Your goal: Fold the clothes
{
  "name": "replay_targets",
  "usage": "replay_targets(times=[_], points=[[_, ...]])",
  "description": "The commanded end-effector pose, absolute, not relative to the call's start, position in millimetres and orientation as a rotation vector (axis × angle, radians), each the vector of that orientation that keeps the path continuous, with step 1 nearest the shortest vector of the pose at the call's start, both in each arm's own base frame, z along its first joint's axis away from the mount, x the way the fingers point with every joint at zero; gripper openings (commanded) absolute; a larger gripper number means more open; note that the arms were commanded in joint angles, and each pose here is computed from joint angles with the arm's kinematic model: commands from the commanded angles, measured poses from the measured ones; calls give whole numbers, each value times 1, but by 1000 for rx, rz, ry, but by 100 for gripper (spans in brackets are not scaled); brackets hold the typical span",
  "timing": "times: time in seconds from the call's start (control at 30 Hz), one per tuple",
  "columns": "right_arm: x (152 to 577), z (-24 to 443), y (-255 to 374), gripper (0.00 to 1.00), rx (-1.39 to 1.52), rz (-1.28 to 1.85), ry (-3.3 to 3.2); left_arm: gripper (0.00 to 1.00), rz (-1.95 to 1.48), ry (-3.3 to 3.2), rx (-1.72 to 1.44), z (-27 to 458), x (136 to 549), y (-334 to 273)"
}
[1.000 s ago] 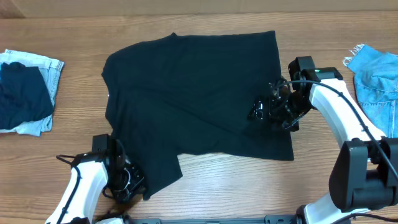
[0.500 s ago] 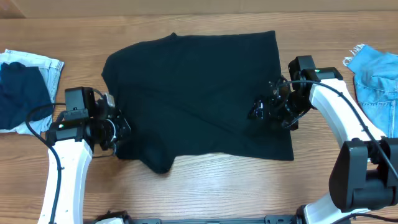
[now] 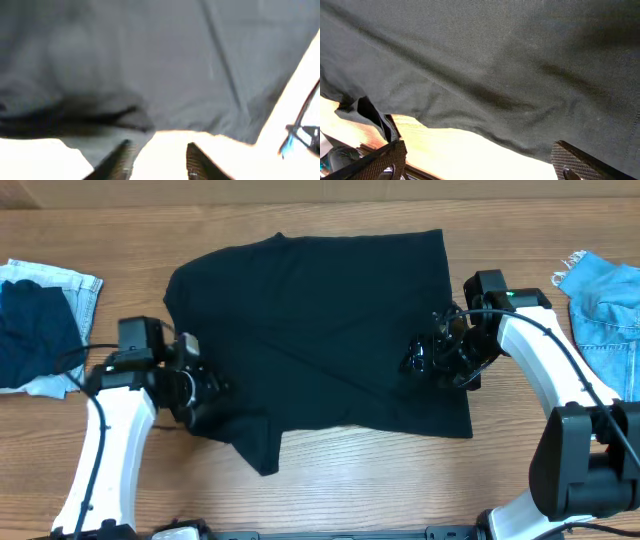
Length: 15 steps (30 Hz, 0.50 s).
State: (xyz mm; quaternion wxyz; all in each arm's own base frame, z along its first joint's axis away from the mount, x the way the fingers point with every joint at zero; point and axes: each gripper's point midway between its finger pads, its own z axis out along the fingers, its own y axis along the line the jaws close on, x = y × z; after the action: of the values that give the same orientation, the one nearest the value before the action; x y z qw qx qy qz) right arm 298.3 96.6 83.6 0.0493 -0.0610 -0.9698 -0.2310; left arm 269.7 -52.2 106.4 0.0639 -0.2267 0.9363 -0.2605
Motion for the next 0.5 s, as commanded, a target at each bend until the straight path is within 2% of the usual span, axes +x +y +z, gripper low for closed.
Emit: replay_targets(times=[0.0,0.1,0.47], points=[[299,88,96,97,-178,-697,-2975,44,-832,2871,-505,112,266,-80],[299,88,96,97,-177,-697,-2974,52,-713,2896,-366,106,266,-90],[297,89,98,97,-142,-726,-2967,56,-225,2954,-112,89,261,-57]])
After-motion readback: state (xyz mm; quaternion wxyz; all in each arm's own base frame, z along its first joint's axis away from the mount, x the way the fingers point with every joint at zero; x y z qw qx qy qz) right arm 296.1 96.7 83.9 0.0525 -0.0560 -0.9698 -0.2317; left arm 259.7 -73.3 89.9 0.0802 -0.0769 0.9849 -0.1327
